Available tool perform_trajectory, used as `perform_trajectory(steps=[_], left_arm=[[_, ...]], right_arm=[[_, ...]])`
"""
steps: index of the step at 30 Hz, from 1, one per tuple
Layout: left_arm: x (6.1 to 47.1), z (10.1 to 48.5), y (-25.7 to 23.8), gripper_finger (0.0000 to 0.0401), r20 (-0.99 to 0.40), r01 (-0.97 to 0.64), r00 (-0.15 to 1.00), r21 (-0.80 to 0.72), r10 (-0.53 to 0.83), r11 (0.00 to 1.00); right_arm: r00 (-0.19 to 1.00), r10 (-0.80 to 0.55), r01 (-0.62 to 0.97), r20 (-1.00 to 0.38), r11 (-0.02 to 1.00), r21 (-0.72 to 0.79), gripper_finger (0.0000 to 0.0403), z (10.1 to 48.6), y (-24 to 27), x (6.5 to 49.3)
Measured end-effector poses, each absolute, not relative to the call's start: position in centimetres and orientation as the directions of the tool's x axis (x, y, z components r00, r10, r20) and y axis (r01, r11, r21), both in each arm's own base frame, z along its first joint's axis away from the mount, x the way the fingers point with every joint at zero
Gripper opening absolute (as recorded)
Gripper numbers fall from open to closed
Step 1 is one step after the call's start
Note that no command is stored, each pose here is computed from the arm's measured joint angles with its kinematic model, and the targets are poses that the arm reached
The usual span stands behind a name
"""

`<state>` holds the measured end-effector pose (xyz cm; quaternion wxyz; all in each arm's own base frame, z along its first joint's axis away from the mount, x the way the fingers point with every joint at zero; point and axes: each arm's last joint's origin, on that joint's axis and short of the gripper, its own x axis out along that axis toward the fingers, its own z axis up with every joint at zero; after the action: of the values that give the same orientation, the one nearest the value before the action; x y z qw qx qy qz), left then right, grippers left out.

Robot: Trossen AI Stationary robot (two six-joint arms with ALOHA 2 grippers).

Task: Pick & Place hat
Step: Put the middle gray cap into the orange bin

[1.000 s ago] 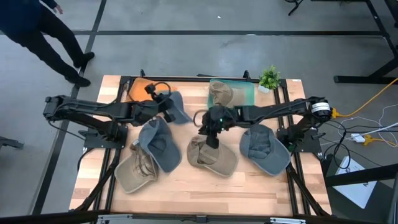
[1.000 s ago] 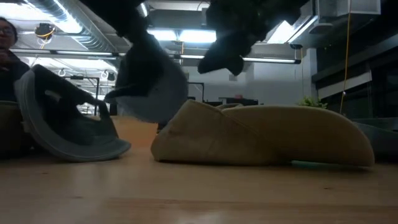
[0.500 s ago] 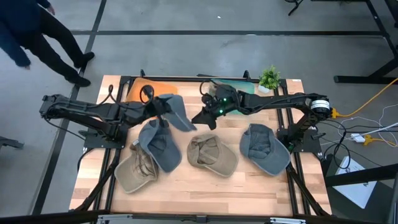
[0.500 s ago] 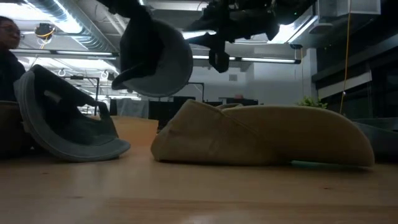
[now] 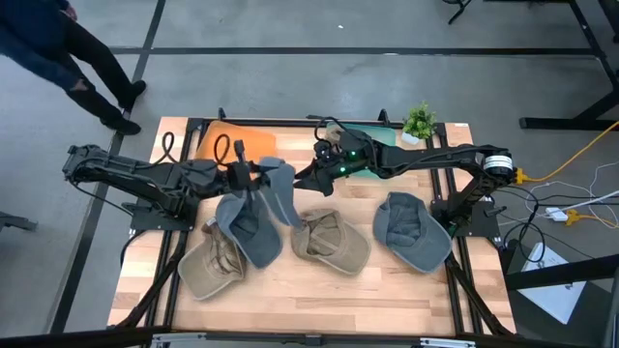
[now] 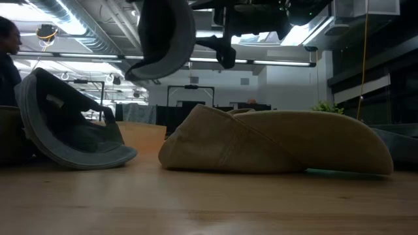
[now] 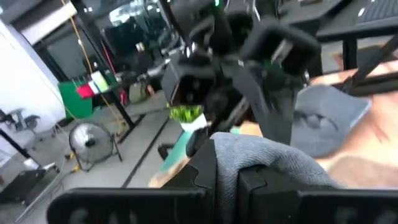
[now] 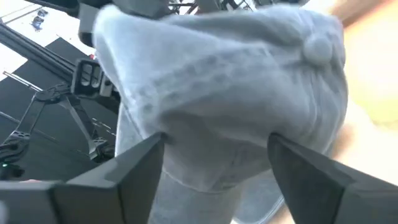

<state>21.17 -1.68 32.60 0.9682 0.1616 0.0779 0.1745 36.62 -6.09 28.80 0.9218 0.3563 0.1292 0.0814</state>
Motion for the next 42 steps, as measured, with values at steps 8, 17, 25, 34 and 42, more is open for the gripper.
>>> perform_trajectory(steps=[8, 17, 25, 34, 42], left_arm=[[21.3, 33.5, -1.8, 0.0008, -0.012, -0.324, 0.940, 0.296, 0.342, 0.899], [21.2, 34.3, -1.9, 0.0008, 0.063, -0.336, 0.942, 0.235, 0.331, 0.912], [21.3, 34.3, -2.0, 0.0010, 0.065, -0.272, 0.962, 0.164, 0.265, 0.948], [21.4, 34.2, -1.8, 0.0012, 0.062, -0.231, 0.972, 0.108, 0.225, 0.967], [21.4, 33.8, -1.8, 0.0015, 0.022, -0.225, 0.974, 0.057, 0.225, 0.973]], right_arm=[[0.952, 0.248, -0.070, -0.178, 0.745, 0.664, 0.0293, 28.8, -6.1, 36.6], [0.955, 0.248, -0.077, -0.161, 0.734, 0.674, 0.0283, 29.0, -6.1, 36.6], [0.966, 0.260, -0.191, -0.015, 0.749, 0.635, 0.0283, 30.5, -6.2, 36.8], [0.975, 0.224, -0.187, 0.001, 0.810, 0.556, 0.0259, 30.7, -6.3, 36.8], [0.975, 0.223, -0.197, 0.013, 0.832, 0.518, 0.0085, 30.8, -6.3, 36.8]])
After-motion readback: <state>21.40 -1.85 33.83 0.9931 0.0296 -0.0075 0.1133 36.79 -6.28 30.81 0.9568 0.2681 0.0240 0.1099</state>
